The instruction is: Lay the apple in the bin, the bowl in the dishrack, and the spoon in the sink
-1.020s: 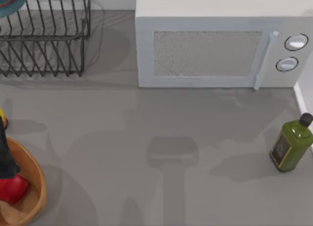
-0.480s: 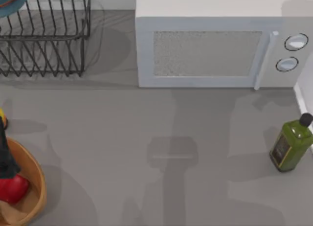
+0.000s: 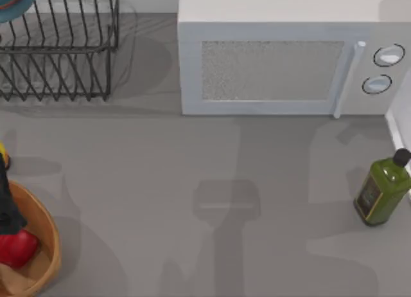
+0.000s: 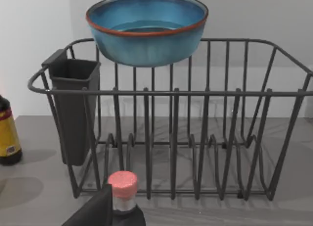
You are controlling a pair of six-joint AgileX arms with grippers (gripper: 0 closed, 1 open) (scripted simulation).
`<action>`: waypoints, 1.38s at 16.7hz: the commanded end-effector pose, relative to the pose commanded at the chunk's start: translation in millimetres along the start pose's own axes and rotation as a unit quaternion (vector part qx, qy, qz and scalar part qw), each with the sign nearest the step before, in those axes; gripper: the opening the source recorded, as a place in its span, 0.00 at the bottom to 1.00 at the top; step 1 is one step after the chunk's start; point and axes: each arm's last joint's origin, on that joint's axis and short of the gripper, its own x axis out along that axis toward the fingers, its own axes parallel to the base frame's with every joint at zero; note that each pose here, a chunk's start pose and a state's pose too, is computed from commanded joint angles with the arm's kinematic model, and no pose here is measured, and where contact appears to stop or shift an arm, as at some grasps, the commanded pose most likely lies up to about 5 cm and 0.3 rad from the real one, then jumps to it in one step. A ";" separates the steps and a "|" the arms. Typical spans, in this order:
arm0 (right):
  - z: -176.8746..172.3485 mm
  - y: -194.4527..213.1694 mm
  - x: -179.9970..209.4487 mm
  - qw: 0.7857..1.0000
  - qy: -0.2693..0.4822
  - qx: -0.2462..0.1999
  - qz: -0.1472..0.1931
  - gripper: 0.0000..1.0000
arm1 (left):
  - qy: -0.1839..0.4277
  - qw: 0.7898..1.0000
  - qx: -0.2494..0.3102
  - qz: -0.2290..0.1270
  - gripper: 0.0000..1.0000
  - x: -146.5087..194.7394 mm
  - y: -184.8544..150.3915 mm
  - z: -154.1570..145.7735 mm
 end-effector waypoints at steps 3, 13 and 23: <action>2.5 0.2 9.2 1.000 0.000 -0.001 -0.001 0.00 | 0.000 1.000 0.000 0.000 1.00 0.0 0.0 0.0; 7.5 2.5 42.7 1.000 -0.001 -0.003 0.000 0.00 | 0.000 1.000 0.000 0.000 1.00 0.0 0.0 0.0; 7.5 2.5 42.7 1.000 -0.001 -0.003 0.000 0.53 | 0.000 1.000 0.000 0.000 1.00 0.0 0.0 0.0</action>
